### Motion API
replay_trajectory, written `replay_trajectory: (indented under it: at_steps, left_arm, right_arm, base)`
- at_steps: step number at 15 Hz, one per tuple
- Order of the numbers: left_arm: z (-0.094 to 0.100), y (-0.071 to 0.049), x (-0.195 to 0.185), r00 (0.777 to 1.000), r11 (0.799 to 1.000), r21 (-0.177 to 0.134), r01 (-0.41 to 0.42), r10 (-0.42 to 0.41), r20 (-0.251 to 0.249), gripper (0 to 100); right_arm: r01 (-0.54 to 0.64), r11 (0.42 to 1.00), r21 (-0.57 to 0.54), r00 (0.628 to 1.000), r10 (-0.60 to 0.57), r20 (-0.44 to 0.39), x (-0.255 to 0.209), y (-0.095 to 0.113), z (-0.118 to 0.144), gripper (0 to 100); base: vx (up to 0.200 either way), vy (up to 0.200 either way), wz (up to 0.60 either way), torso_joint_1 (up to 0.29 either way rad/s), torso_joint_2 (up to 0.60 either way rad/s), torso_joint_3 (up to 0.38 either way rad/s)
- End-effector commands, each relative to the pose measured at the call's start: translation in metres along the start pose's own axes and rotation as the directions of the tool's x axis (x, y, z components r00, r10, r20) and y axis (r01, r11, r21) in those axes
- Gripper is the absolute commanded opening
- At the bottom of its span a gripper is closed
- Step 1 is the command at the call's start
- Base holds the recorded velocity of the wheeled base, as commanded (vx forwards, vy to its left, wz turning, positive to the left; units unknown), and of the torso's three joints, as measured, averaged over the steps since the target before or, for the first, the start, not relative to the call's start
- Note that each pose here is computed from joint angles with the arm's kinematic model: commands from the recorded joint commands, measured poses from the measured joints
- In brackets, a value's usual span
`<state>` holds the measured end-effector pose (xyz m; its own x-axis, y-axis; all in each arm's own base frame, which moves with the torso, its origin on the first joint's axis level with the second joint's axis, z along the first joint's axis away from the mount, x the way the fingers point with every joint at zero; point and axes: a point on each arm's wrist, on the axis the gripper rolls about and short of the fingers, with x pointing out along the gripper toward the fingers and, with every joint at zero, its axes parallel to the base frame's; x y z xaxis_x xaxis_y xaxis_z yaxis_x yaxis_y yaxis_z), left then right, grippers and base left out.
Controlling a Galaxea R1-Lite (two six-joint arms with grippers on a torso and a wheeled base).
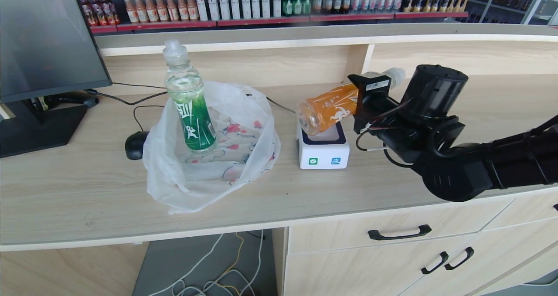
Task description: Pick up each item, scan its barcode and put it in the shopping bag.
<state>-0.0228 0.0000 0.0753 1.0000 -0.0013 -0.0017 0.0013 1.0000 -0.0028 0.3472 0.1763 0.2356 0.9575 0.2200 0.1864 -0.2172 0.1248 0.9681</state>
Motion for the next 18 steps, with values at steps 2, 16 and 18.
replay_trajectory:
  at_steps: [2, 16, 18]
  left_arm:
    - [0.0, 0.0, 0.0, 1.0, 1.0, 0.0, -0.001, 0.001, 0.0, 100]
    - [0.0, 0.0, 0.0, 1.0, 1.0, 0.0, -0.001, 0.001, 0.0, 100]
    - [0.0, 0.0, 0.0, 1.0, 1.0, 0.0, 0.0, 0.0, 0.0, 100]
  right_arm:
    - [0.005, 1.0, 0.001, 1.0, -0.005, -0.002, 0.0, -0.0018, -0.0005, 0]
    - [0.015, 1.0, -0.003, 1.0, -0.015, 0.003, 0.0013, -0.006, -0.001, 0]
    - [0.001, 1.0, -0.002, 1.0, -0.001, 0.01, 0.0003, -0.0001, 0.0006, 0]
  base:
    - [0.0, 0.0, 0.0, 0.0, 0.0, 0.0]
    - [0.0, 0.0, 0.0, 0.0, 0.0, 0.0]
    - [0.0, 0.0, 0.0, 0.0, 0.0, 0.0]
